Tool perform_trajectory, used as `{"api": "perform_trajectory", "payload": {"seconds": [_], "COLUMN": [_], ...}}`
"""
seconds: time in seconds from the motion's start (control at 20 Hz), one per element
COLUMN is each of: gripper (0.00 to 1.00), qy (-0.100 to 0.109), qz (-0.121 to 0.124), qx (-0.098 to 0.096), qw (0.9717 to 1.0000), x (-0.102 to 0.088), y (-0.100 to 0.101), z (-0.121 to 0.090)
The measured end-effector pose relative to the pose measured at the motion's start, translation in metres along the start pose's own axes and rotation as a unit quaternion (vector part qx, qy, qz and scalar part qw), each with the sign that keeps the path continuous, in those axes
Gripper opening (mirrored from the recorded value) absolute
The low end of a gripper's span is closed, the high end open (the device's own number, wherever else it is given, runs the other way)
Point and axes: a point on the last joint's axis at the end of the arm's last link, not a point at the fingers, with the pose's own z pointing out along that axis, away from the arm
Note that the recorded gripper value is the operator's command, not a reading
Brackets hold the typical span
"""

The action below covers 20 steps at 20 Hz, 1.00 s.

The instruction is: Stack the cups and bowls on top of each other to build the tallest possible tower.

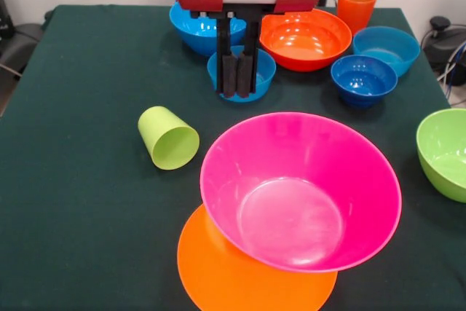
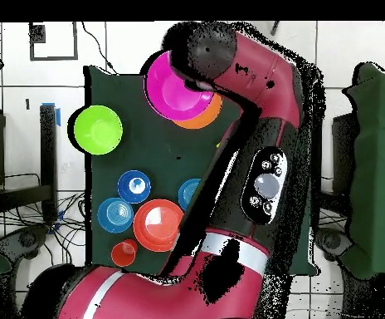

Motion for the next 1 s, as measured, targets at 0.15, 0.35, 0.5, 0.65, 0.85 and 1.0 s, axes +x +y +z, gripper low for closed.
{"api": "perform_trajectory", "payload": {"seconds": [0.15,0.35,0.5,0.65,0.85,1.0], "gripper": [0.00,0.00,0.00,0.00,0.00,0.00], "qy": [-0.007,-0.023,-0.030,-0.033,-0.036,-0.042], "qz": [0.000,0.002,0.002,0.001,0.000,-0.001], "qx": [0.000,0.003,0.004,0.003,0.004,0.007], "qw": [1.0000,0.9997,0.9995,0.9994,0.9993,0.9991], "x": [-0.001,-0.001,-0.001,-0.002,-0.002,-0.003], "y": [0.003,0.005,0.008,0.010,0.012,0.012], "z": [0.003,0.011,0.016,0.020,0.024,0.025]}}
